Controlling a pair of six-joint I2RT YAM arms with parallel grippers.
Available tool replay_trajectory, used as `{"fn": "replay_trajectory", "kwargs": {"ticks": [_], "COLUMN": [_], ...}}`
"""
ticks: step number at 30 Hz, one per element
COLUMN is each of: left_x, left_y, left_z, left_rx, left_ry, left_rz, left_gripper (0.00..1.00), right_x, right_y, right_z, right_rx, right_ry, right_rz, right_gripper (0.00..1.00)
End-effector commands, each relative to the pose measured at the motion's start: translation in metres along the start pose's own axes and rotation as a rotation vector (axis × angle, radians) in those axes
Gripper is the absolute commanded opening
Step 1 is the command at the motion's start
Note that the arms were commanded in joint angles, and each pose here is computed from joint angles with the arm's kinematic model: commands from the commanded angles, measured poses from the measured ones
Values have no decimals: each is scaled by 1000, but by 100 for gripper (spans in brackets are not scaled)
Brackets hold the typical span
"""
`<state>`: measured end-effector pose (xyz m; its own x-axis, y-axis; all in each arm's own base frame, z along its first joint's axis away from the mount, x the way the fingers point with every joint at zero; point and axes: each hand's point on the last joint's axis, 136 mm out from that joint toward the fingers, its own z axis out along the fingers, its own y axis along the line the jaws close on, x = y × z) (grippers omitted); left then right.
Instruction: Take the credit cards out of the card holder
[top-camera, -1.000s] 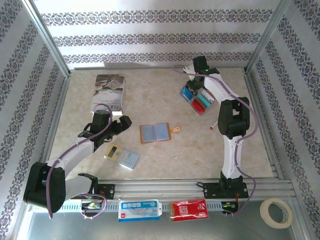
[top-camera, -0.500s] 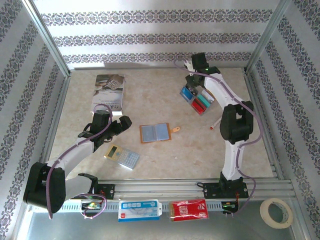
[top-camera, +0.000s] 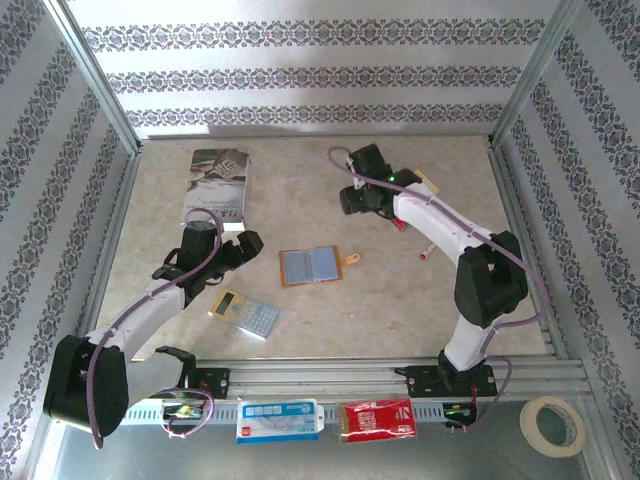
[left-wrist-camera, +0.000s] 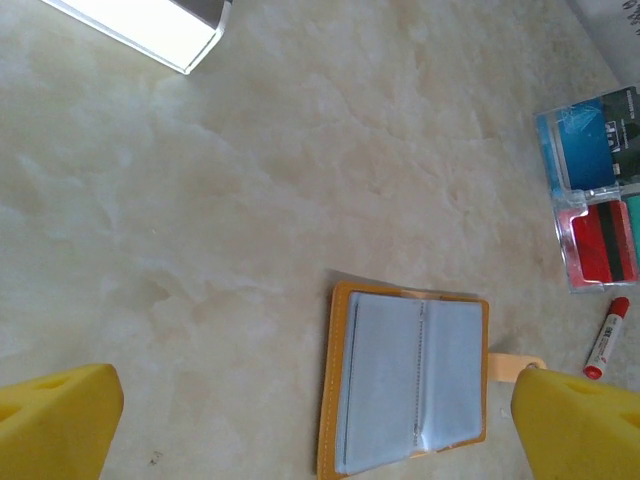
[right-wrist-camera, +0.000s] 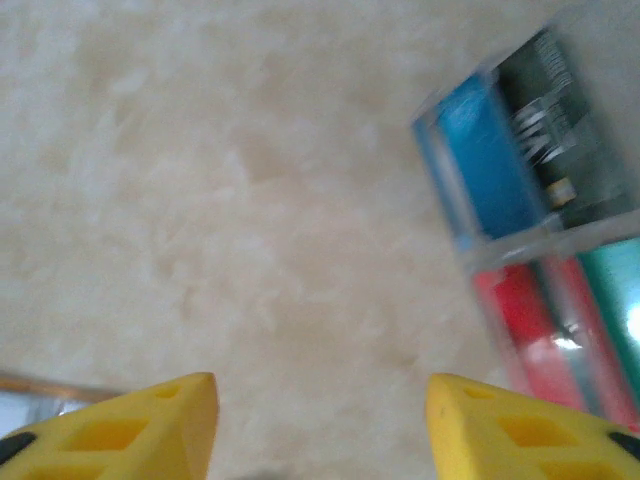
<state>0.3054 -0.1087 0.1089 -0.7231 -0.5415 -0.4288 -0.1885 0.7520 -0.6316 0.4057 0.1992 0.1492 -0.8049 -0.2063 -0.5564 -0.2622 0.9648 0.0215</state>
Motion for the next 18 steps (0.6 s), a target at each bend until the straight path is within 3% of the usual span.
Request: {"fn": "replay_trajectory", "kwargs": {"ticks": [1,9,18], "left_x": [9,9,11], "left_y": [8,10,20], "left_z": [-3,-12,-16], "left_rx": [-10,-39,-68], "left_ry": [28,40,35], "left_rz": [-18,-6,-18], "left_gripper": [100,100,100], "right_x": [14,65,88], "right_y": [28,93,128], "right_z": [-15,-3,11], "right_rx": [-74,-157,-216], "right_ry": [-34,36,100], "right_rz": [68,-1,0], "right_gripper": [63,69,70]}}
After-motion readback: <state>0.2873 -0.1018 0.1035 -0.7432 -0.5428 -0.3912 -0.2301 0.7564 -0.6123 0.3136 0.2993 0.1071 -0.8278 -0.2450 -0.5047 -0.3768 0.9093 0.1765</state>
